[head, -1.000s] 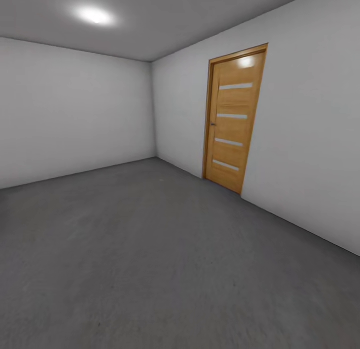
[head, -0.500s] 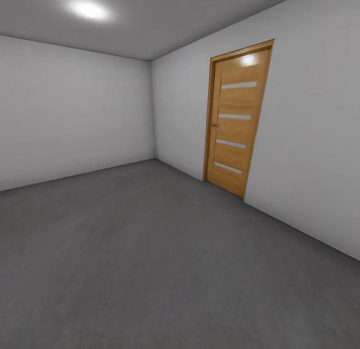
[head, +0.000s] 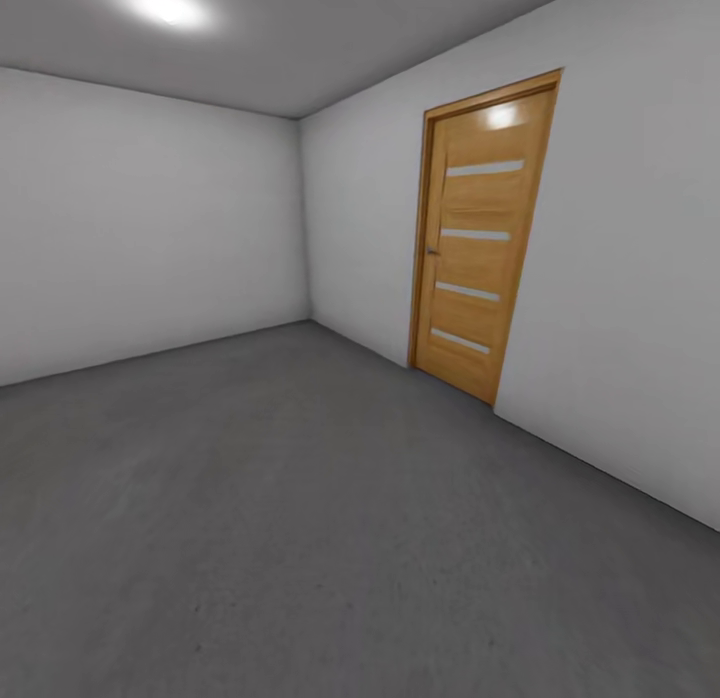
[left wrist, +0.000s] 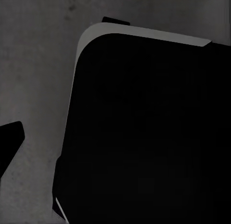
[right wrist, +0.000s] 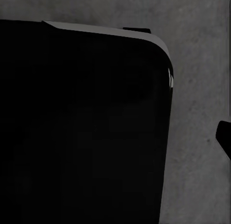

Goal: Move the two storage containers from the living room to the garage. In the garage, place one container on the floor and stack the other container on top of it (either order is fine).

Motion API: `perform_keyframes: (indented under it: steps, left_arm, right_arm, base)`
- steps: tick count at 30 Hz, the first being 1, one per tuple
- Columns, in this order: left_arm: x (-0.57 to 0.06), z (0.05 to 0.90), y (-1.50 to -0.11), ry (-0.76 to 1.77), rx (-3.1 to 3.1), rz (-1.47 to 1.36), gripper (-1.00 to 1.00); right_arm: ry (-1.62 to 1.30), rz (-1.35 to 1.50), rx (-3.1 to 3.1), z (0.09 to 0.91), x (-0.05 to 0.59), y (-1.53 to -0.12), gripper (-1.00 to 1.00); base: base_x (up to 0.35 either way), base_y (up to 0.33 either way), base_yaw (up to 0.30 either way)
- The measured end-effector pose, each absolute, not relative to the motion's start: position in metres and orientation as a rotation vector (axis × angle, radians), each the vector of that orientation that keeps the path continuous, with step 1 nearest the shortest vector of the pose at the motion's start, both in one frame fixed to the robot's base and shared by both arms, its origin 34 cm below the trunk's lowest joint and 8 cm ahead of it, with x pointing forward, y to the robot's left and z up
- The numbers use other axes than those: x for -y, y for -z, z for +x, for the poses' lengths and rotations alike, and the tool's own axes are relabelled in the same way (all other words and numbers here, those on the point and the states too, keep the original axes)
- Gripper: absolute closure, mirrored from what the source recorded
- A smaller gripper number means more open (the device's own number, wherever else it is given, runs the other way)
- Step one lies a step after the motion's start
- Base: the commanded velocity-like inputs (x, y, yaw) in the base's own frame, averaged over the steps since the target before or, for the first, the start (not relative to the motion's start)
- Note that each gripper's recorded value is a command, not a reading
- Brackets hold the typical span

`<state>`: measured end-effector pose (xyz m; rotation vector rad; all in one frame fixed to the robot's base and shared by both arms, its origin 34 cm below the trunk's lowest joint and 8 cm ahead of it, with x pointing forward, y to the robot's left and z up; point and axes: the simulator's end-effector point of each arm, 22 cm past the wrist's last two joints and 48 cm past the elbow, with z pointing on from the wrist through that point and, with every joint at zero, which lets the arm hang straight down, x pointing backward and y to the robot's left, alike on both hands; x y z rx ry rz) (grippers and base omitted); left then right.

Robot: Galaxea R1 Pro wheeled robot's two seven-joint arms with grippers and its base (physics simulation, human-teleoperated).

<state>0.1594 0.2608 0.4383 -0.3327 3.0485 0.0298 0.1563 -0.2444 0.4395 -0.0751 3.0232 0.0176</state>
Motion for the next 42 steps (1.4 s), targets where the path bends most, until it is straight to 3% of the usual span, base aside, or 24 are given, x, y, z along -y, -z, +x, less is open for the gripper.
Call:
perform_keyframes:
  steps: [42]
  left_arm:
    - [-0.2604,0.1591,-0.4383,-0.028,-3.05,-0.329,-1.0]
  right_arm:
    - [-0.018,-0.075,-3.023,0.1564,0.2444,-0.4395,-1.0]
  base:
    - [0.323,0.0,0.0]
